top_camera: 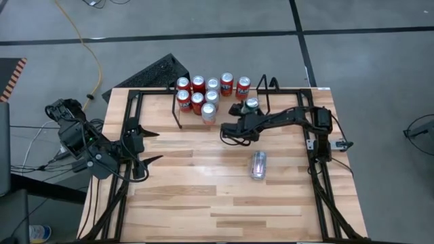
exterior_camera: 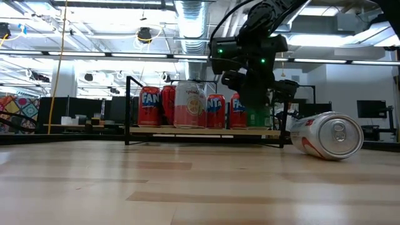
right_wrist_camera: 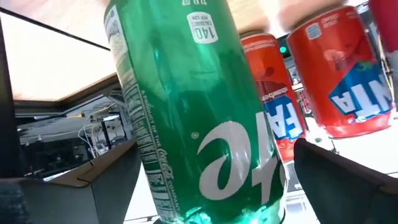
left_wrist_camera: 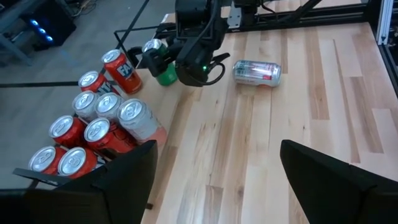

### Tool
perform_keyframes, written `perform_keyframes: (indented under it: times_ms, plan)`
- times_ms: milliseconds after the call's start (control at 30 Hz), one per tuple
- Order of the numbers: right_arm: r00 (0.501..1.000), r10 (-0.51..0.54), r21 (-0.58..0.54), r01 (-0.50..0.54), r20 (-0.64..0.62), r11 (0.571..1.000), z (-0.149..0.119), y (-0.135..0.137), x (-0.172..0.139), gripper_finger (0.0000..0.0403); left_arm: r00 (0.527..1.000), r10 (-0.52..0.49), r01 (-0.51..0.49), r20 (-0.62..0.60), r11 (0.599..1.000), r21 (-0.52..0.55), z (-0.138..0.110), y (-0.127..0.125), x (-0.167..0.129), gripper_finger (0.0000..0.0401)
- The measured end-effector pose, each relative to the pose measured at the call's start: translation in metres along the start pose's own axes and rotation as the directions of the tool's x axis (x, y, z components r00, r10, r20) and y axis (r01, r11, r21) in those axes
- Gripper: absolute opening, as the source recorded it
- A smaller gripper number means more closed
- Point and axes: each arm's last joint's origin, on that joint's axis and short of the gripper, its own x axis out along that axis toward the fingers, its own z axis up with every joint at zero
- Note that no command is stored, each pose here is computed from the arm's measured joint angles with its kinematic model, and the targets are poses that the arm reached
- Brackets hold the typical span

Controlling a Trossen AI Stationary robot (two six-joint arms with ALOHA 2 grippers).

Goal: Place canned beverage on shelf
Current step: Put the green soda can on the shelf

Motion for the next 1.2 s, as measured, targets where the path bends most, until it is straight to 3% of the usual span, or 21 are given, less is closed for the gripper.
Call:
perform_keyframes:
  times_ms: [267,733,867,967,1067,1133,1200]
  plan:
    - [0.999,-0.049,0.175,0.045,0.019,0.984,0.006,-0.001,-0.014,0.0398,1.000,-0.014,0.014,-0.001,1.000,0.003,-0.001,-0.002,-0.002,0.0325]
    - [0.991,-0.122,0.149,0.113,0.053,0.982,0.016,0.003,-0.043,0.0398,1.000,-0.026,0.026,0.002,1.000,-0.008,-0.002,-0.003,-0.004,0.0325]
    - [0.986,-0.152,0.234,0.132,0.068,0.963,0.020,0.005,-0.055,0.0398,1.000,-0.025,0.025,0.002,1.000,-0.009,-0.002,-0.003,-0.004,0.0325]
    - [0.979,-0.188,0.343,0.151,0.079,0.927,0.024,0.009,-0.069,0.0398,1.000,-0.025,0.025,0.002,1.000,-0.014,-0.002,-0.003,-0.004,0.0325]
    - [0.963,-0.246,0.475,0.168,0.106,0.864,0.031,0.016,-0.092,0.0398,1.000,-0.025,0.025,0.002,1.000,-0.016,-0.002,-0.003,-0.004,0.0325]
    - [0.949,-0.288,0.596,0.158,0.128,0.787,0.036,0.022,-0.109,0.0398,1.000,-0.025,0.025,0.002,1.000,-0.016,-0.002,-0.003,-0.004,0.0325]
    - [0.932,-0.329,0.737,0.115,0.152,0.666,0.040,0.030,-0.126,0.0398,1.000,-0.025,0.025,0.002,1.000,-0.016,-0.002,-0.003,-0.004,0.0325]
